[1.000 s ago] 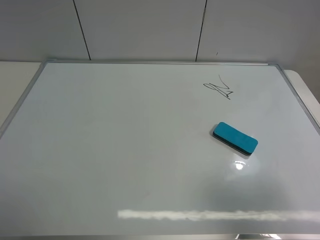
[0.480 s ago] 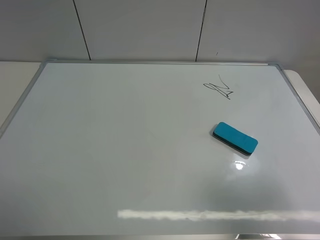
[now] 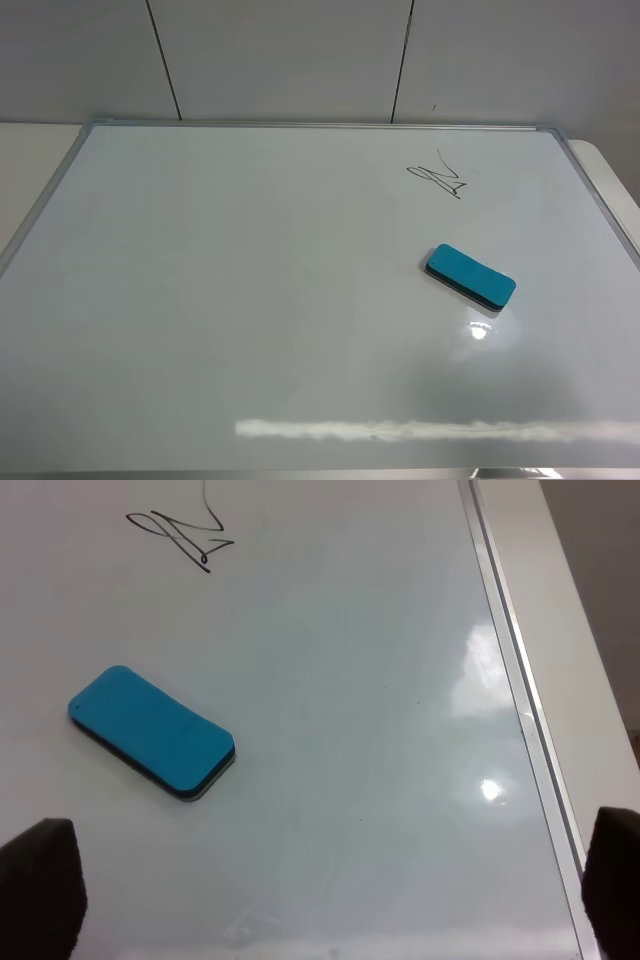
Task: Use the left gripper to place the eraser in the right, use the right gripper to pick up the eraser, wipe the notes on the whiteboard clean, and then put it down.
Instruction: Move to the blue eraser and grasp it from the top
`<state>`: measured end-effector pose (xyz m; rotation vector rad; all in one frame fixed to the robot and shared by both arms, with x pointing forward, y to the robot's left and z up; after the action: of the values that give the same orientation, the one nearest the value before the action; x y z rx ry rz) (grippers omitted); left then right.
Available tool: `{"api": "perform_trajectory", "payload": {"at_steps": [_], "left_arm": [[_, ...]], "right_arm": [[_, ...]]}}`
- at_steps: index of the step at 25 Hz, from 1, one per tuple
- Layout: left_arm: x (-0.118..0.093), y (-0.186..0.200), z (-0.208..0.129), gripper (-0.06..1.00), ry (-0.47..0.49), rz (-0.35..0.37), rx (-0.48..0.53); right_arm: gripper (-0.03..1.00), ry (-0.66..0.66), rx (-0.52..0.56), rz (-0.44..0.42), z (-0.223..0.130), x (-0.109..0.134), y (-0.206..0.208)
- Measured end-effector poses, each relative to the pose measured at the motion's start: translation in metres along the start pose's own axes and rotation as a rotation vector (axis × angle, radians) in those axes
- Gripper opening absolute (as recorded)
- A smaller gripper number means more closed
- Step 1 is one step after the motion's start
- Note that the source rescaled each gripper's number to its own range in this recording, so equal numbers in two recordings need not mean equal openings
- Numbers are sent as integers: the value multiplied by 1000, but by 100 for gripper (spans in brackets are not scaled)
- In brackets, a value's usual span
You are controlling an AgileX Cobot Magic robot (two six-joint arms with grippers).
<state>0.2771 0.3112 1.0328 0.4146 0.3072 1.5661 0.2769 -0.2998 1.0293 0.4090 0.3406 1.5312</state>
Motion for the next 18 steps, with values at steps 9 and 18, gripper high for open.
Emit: {"api": "perform_trajectory", "payload": {"at_steps": [9, 18], "left_arm": [[0, 0, 0, 100, 0, 0, 0], [0, 0, 0, 100, 0, 0, 0]], "right_arm": [[100, 251, 274, 110, 8, 13, -40], [100, 533, 515, 273, 35, 38, -115]]}}
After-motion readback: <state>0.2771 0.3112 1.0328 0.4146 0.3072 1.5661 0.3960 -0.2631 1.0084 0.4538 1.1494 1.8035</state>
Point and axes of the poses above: a point on each arm's last joint axis where the gripper is mounted, y pointing back along that axis away from the gripper, x along the wrist's bending axis when the last joint is at zero, z = x × y, the point moved 5 cm from there along -y, pointing out along that axis toward the gripper, and after that the axes turned 4 degrees about -y, right-handed, at the moved point
